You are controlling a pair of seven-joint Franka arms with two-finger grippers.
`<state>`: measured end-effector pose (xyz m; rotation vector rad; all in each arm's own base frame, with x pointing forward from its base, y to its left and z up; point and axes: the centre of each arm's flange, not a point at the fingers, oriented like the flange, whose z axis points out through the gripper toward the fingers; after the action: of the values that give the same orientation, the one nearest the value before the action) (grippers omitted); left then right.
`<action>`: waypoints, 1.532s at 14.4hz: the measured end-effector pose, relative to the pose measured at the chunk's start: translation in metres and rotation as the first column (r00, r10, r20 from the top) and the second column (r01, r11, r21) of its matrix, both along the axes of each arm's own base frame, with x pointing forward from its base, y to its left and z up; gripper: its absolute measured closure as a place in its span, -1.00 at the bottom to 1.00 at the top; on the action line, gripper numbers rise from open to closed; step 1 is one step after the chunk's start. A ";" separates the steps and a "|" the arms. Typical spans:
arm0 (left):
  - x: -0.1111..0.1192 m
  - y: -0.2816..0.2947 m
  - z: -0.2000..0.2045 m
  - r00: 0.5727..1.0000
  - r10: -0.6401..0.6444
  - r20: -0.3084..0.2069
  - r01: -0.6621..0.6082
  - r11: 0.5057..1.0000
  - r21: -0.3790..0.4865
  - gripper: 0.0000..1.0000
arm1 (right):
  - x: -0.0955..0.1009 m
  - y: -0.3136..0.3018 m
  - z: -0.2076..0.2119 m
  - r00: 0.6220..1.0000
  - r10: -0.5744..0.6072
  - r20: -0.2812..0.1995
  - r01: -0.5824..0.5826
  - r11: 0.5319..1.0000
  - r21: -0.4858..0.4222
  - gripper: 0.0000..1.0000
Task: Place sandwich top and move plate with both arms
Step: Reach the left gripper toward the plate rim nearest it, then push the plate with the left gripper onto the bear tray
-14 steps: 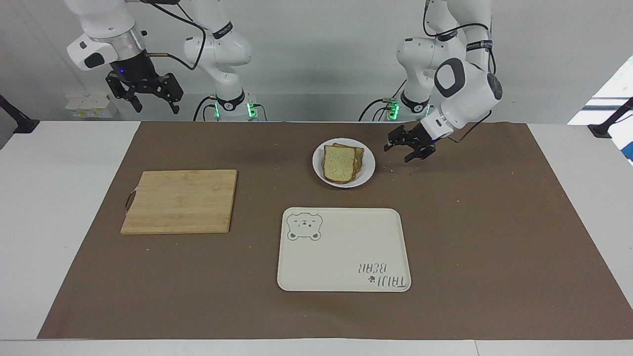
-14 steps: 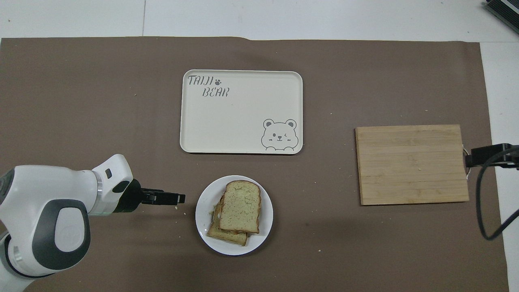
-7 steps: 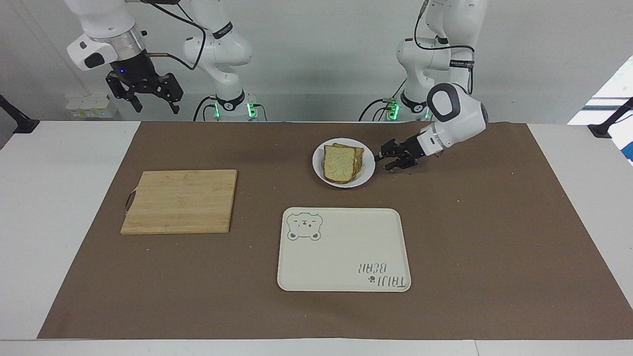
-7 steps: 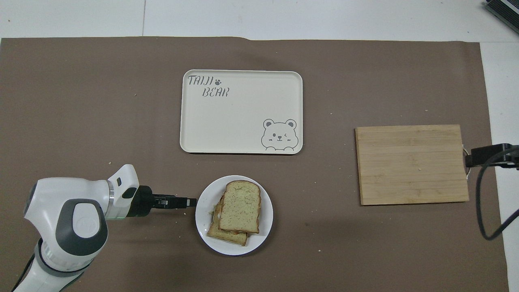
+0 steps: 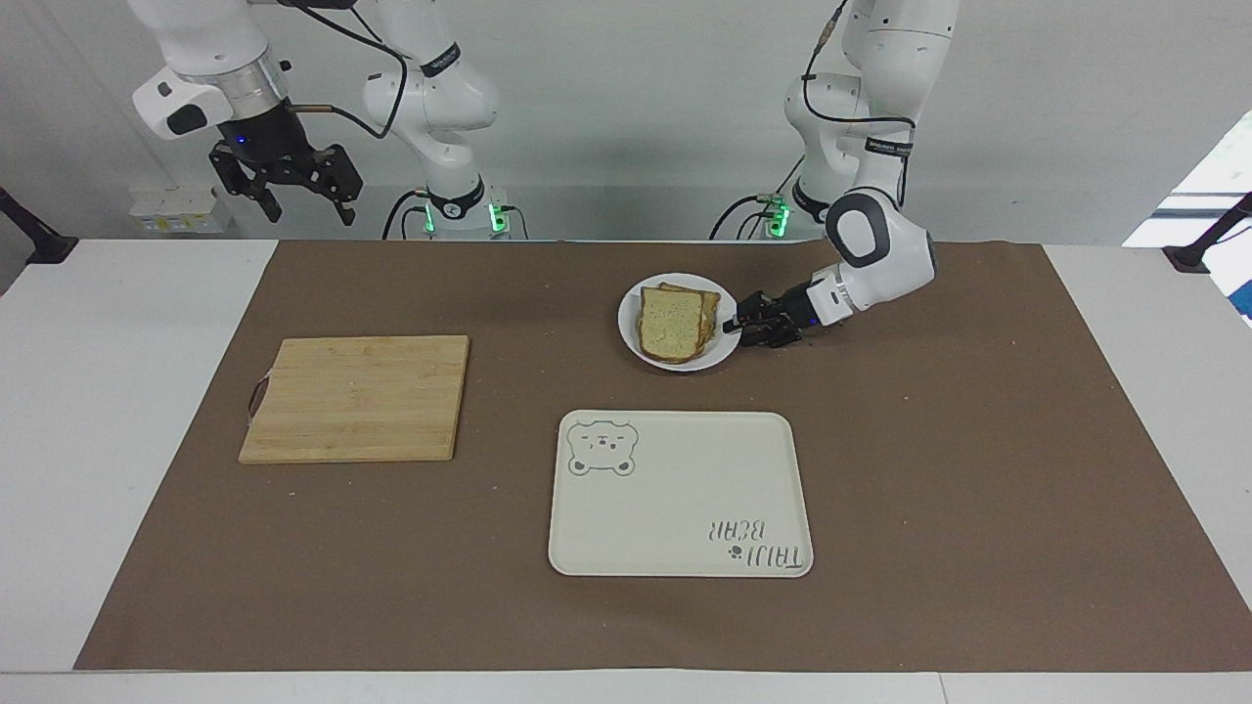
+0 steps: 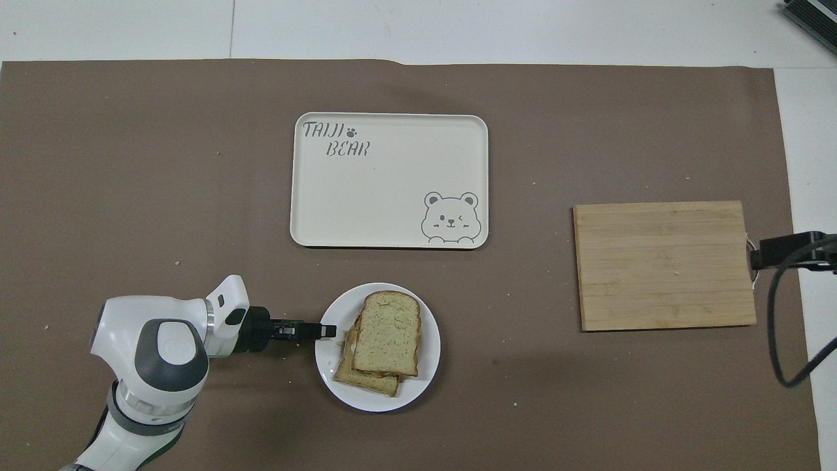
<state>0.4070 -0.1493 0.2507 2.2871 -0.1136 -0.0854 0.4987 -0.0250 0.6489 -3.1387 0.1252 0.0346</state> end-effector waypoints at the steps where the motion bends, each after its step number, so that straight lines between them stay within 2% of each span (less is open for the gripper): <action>1: -0.001 -0.001 0.000 1.000 -0.008 -0.009 0.007 1.000 -0.012 -0.07 | 0.000 0.000 0.000 1.000 0.000 0.000 0.000 1.000 0.000 -1.00; 3: -0.005 -0.006 0.000 0.999 -0.028 -0.029 0.027 0.999 -0.039 0.37 | 0.000 0.000 0.000 1.000 0.000 0.000 0.000 1.000 0.000 -1.00; 4: -0.006 -0.007 0.000 0.999 -0.036 -0.037 0.035 0.998 -0.050 0.37 | 0.000 0.000 0.000 1.000 0.000 0.000 0.000 1.000 0.000 -1.00; 5: -0.007 -0.008 0.000 0.998 -0.042 -0.046 0.039 0.997 -0.061 0.47 | 0.000 0.000 0.000 1.000 0.000 0.000 0.000 1.000 0.000 -1.00; 6: -0.008 -0.006 0.001 0.998 -0.043 -0.054 0.039 0.997 -0.074 0.74 | 0.000 0.000 0.000 1.000 0.000 0.000 0.000 1.000 0.000 -1.00; 7: -0.008 -0.004 0.002 0.997 -0.043 -0.062 0.038 0.995 -0.094 0.93 | 0.000 0.000 0.000 1.000 0.000 -0.001 0.000 1.000 0.000 -1.00; 14: 0.007 0.022 0.009 0.998 0.014 -0.055 -0.021 0.993 -0.120 0.93 | 0.000 0.000 0.000 1.000 0.000 -0.001 0.000 1.000 0.000 -1.00; 18: 0.047 0.040 0.040 0.997 0.074 -0.023 -0.077 0.982 -0.171 0.93 | 0.000 -0.001 0.000 1.000 -0.001 -0.001 0.001 1.000 0.000 -1.00; 22: 0.109 0.051 0.059 0.980 0.196 -0.018 -0.195 0.956 -0.219 0.93 | 0.000 -0.002 0.000 1.000 -0.003 -0.001 0.003 1.000 0.000 -1.00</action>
<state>0.5163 -0.0988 0.3098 2.0649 0.0981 0.0330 0.4985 -0.0267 0.6487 -3.1383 0.1302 0.0367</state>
